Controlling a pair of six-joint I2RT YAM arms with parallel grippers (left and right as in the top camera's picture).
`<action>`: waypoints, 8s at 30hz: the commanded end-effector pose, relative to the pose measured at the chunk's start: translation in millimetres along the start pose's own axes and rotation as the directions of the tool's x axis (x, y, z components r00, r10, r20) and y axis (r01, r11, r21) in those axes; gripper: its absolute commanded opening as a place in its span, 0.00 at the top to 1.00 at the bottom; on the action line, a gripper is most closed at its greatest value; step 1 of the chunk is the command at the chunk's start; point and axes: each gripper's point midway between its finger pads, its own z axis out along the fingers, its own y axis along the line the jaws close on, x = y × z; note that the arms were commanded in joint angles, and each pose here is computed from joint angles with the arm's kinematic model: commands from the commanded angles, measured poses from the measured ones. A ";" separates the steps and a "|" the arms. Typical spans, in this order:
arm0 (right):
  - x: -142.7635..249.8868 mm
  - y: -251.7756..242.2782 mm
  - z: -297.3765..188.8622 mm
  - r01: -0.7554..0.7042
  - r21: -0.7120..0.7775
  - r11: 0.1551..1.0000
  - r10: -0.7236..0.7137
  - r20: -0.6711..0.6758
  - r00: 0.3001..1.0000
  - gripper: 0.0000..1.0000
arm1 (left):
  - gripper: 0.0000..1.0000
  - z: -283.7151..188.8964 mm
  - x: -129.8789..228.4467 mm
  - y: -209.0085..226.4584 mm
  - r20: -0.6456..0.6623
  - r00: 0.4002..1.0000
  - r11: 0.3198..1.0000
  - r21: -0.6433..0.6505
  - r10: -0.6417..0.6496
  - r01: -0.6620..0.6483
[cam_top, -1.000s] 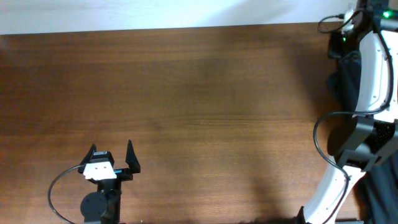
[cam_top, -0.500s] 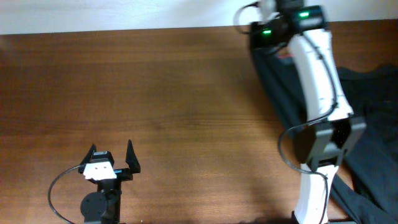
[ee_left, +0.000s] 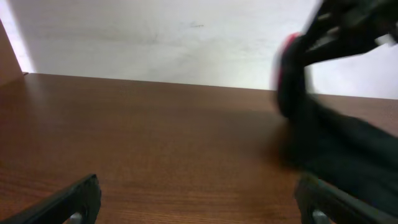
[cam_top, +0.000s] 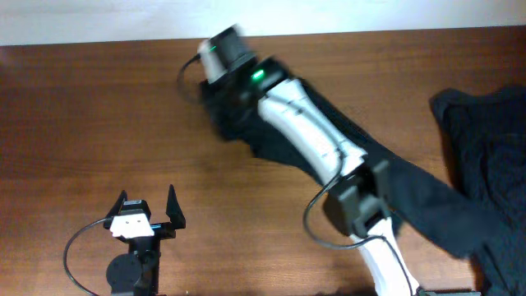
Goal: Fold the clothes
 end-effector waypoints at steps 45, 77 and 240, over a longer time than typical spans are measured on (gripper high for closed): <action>81.0 -197.1 -216.9 -0.347 0.398 0.849 0.454 -0.216 0.864 0.01 | 0.01 -11.0 -53.9 -25.0 0.111 0.994 0.991 0.130 0.009 -0.023; 224.6 -185.6 -311.3 -0.541 0.458 0.705 0.686 -0.250 0.683 0.10 | 0.79 238.0 -104.6 -131.7 -0.582 0.782 0.804 0.563 0.224 0.189; 429.6 -367.3 -243.5 -0.680 0.727 0.099 0.865 0.275 0.419 0.95 | 0.95 342.8 152.4 -41.0 -0.768 0.572 0.946 0.319 0.290 -0.052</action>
